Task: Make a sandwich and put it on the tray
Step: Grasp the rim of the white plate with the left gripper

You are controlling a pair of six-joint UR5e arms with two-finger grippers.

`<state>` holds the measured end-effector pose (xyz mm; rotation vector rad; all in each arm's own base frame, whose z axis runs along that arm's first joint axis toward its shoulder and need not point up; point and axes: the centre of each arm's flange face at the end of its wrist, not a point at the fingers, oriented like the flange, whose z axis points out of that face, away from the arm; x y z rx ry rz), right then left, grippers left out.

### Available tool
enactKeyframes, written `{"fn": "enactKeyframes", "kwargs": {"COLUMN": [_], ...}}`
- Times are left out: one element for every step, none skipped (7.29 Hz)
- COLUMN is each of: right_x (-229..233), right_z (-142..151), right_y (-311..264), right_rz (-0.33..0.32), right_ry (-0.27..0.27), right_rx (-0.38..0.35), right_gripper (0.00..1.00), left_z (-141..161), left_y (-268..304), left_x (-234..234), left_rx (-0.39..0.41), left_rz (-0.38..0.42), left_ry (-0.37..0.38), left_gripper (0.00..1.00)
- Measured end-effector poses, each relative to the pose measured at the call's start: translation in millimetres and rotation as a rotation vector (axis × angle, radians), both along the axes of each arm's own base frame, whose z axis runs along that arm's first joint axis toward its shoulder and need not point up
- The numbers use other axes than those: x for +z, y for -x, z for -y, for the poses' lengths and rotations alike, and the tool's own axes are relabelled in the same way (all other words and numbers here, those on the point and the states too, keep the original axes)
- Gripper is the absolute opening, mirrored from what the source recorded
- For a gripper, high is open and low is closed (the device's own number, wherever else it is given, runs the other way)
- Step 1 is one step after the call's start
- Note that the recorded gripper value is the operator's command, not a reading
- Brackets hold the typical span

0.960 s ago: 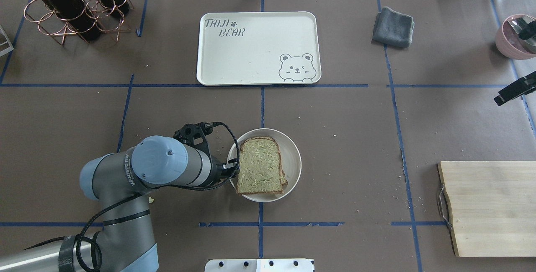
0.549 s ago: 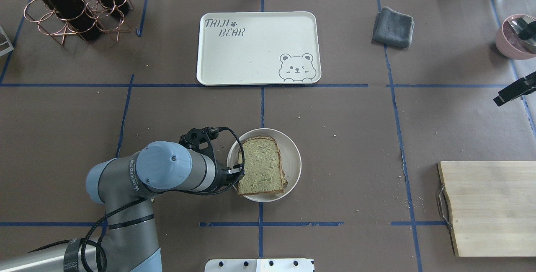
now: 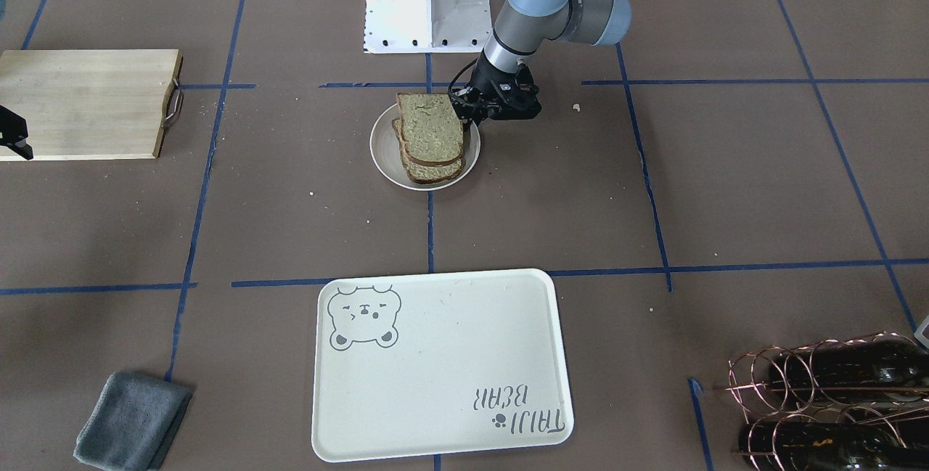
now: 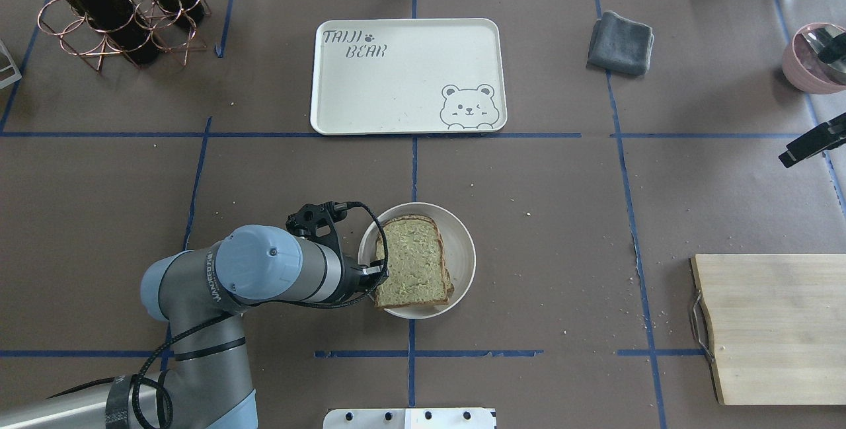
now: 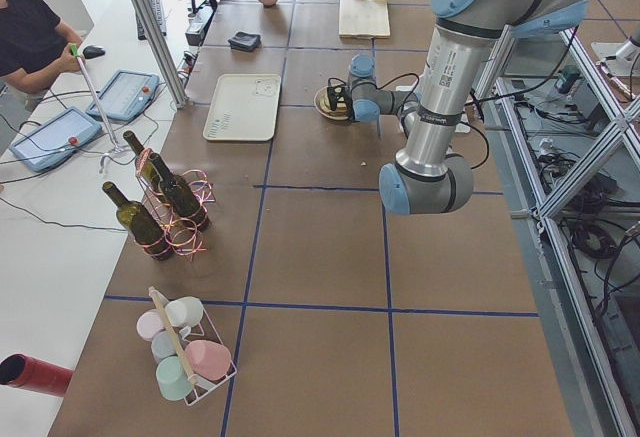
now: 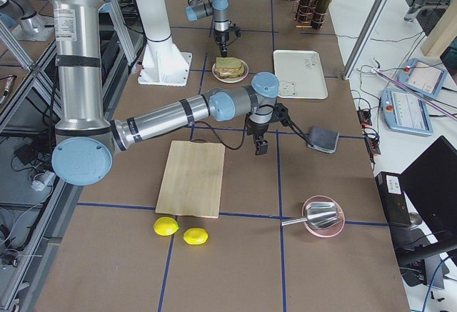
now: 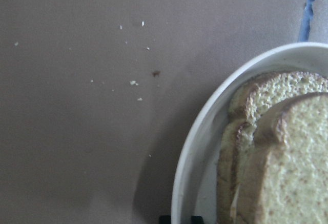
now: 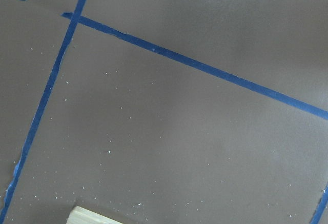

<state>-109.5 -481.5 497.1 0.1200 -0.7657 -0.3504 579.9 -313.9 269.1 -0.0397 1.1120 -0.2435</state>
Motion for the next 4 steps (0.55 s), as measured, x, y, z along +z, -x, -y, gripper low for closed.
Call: {"fn": "enactKeyframes", "kwargs": {"right_x": [0,0,1,2], "right_z": [0,0,-1,-3], "right_y": [0,0,0,-1], "right_rz": [0.000,0.000,0.000,-0.001], "right_ry": [0.000,0.000,0.001,0.003], "right_rx": [0.000,0.000,0.000,0.000], "right_gripper": [1.00,1.00,1.00,1.00], "left_z": [0,0,4,16], "left_y": [1,5,11,21], "left_x": [-3,-8,-16,-26], "left_rx": [-0.002,-0.011,-0.032,-0.070], "left_rz": [-0.010,-0.030,-0.058,-0.089], "left_ry": [0.000,0.009,0.029,0.054], "left_gripper": [0.00,0.00,0.00,0.00]}}
